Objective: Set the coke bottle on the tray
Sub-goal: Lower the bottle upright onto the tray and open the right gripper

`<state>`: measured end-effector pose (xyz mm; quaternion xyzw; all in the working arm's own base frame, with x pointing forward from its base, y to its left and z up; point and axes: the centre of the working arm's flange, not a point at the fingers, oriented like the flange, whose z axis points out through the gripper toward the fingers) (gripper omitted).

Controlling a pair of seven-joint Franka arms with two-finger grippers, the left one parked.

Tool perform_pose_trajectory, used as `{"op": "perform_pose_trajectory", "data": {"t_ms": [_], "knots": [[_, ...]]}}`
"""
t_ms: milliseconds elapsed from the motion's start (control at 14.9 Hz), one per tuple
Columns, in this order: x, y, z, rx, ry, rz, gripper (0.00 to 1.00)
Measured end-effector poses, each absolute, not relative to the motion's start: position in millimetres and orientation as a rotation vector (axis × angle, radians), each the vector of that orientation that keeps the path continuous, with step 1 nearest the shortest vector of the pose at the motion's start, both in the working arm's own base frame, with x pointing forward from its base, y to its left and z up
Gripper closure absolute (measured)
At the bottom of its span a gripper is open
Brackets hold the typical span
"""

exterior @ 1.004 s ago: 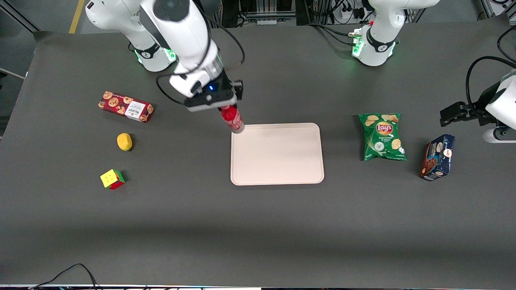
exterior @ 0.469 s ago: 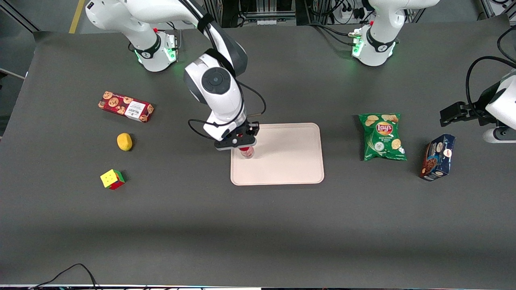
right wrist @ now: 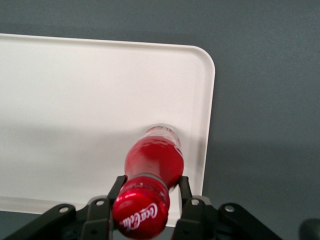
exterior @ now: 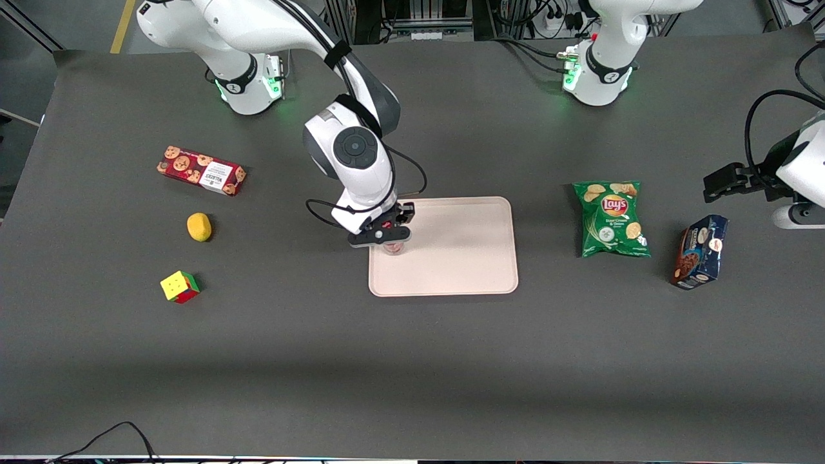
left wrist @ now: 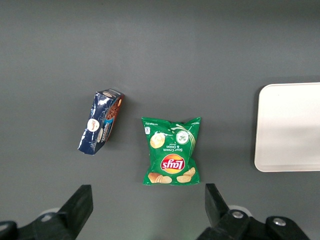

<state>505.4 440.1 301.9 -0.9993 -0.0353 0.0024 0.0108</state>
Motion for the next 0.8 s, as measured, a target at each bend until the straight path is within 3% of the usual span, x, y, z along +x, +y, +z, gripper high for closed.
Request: {"op": "perform_pose_trajectory", "data": {"t_ms": [804], "knots": [[505.9,439.1,294.4,-3.126,-0.108,0.019,0.54]]}}
